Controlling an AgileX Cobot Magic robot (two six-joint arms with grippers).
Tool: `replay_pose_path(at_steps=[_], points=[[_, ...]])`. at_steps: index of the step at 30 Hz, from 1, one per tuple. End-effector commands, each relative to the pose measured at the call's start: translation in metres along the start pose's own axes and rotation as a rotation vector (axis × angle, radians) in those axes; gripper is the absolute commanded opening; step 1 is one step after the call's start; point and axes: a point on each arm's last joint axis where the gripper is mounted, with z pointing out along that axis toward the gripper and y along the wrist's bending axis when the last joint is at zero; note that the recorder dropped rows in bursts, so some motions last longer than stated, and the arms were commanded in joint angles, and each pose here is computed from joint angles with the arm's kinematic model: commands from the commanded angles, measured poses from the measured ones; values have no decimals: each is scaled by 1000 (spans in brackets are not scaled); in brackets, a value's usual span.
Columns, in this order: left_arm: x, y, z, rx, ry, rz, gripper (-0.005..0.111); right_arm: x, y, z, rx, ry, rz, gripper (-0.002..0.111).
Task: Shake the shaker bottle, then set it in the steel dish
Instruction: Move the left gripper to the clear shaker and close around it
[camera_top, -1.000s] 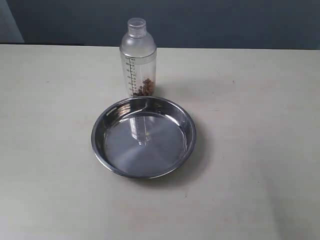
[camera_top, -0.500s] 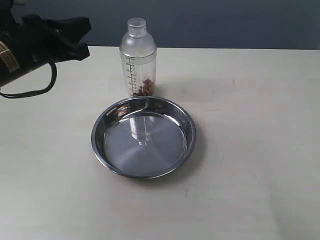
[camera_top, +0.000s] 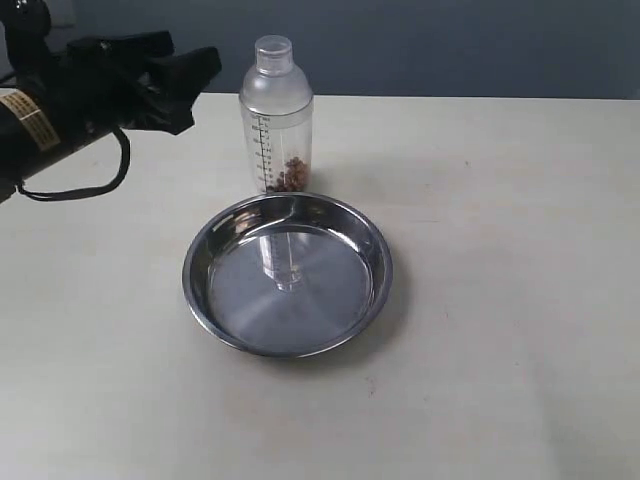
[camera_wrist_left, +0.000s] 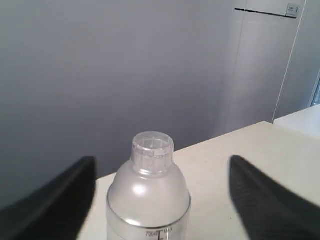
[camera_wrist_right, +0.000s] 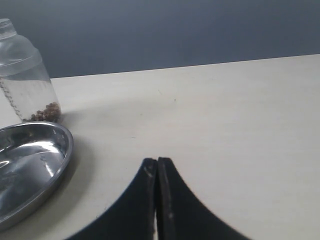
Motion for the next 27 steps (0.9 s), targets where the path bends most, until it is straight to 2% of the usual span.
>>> replay_pose_path(at_steps=[1,3,9,12,14,21,27], points=[[2,4,17,66,-47,-10,105,-1,0,0,-2,-12,-6,-1],[5,7,34,148,-65,-17,105,-1,0,0,-2,-12,-6,-1],[37,32,79,198,-59,-40,106,-1,0,0,-2,-12,-6,-1],[50,38,96,270,-73,-72,106,-1,0,0,-2,-12,-6,-1],[55,39,105,318,-62,-38,106,-1,0,0,-2,-12,-6,-1],[65,47,118,322,-58,-21,106,-1,0,0,-2,-12,-6,-1],[91,54,124,319,-22,-47,106,-1,0,0,-2,-12,-6,-1]])
